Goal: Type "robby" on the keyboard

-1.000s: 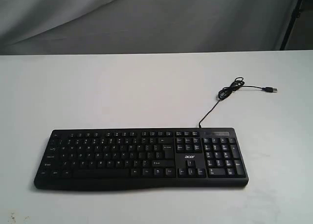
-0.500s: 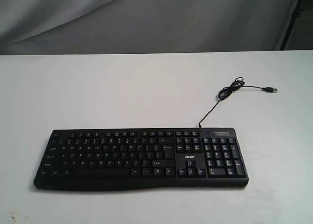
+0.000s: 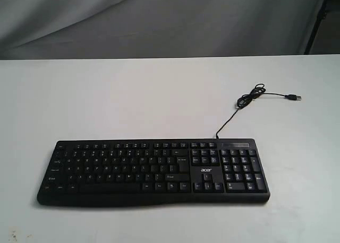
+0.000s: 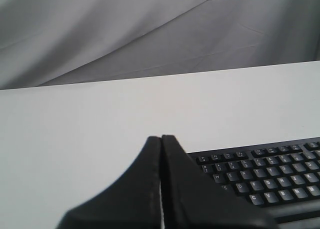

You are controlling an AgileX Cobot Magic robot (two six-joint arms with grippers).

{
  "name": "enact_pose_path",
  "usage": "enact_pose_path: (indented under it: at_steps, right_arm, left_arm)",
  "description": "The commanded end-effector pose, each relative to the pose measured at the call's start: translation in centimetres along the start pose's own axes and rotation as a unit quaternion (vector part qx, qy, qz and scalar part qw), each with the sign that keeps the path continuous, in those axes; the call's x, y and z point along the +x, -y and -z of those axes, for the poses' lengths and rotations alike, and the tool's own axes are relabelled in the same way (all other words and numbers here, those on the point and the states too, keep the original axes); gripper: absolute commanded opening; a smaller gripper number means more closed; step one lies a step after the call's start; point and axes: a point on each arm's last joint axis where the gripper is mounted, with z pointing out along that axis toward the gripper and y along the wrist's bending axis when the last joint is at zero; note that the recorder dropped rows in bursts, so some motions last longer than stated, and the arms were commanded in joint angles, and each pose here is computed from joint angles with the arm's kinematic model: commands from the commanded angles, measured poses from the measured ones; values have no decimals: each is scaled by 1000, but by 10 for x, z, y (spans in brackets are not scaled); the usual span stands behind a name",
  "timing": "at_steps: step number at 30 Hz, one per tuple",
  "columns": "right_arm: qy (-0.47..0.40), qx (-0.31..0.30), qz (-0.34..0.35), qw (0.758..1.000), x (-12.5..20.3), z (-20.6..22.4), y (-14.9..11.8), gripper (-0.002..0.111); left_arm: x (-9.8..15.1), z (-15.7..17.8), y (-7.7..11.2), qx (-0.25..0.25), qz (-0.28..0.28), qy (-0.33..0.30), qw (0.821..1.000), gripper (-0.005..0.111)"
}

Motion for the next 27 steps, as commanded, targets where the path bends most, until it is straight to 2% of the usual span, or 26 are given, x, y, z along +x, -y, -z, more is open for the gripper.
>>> enact_pose_path:
  at_steps: [1, 4, 7, 10, 13, 17, 21, 23, 27]
  right_arm:
    - [-120, -93, -38, 988, 2, -35, 24, 0]
    - [-146, -147, -63, 976, 8, -51, 38, 0]
    - [-155, -159, -50, 974, 19, -72, 63, 0]
    - [-175, -165, -47, 970, 51, -94, 95, 0]
    - [-184, -192, -18, 964, 78, -110, 105, 0]
    - [-191, -273, 13, 943, 119, -148, 80, 0]
    - [-208, -304, 72, 927, 169, -194, 39, 0]
    - [-215, -294, 139, 921, 190, -214, 14, 0]
    - [-224, -224, 236, 919, 197, -230, -2, 0]
  left_arm:
    - [1, 0, 0, 3, -1, 2, 1000, 0]
    - [1, 0, 0, 3, -1, 2, 1000, 0]
    - [1, 0, 0, 3, -1, 2, 1000, 0]
    - [1, 0, 0, 3, -1, 2, 1000, 0]
    - [1, 0, 0, 3, -1, 2, 1000, 0]
    - [1, 0, 0, 3, -1, 2, 1000, 0]
    - [1, 0, 0, 3, -1, 2, 1000, 0]
    - [1, 0, 0, 3, -1, 2, 1000, 0]
    - [1, 0, 0, 3, -1, 2, 1000, 0]
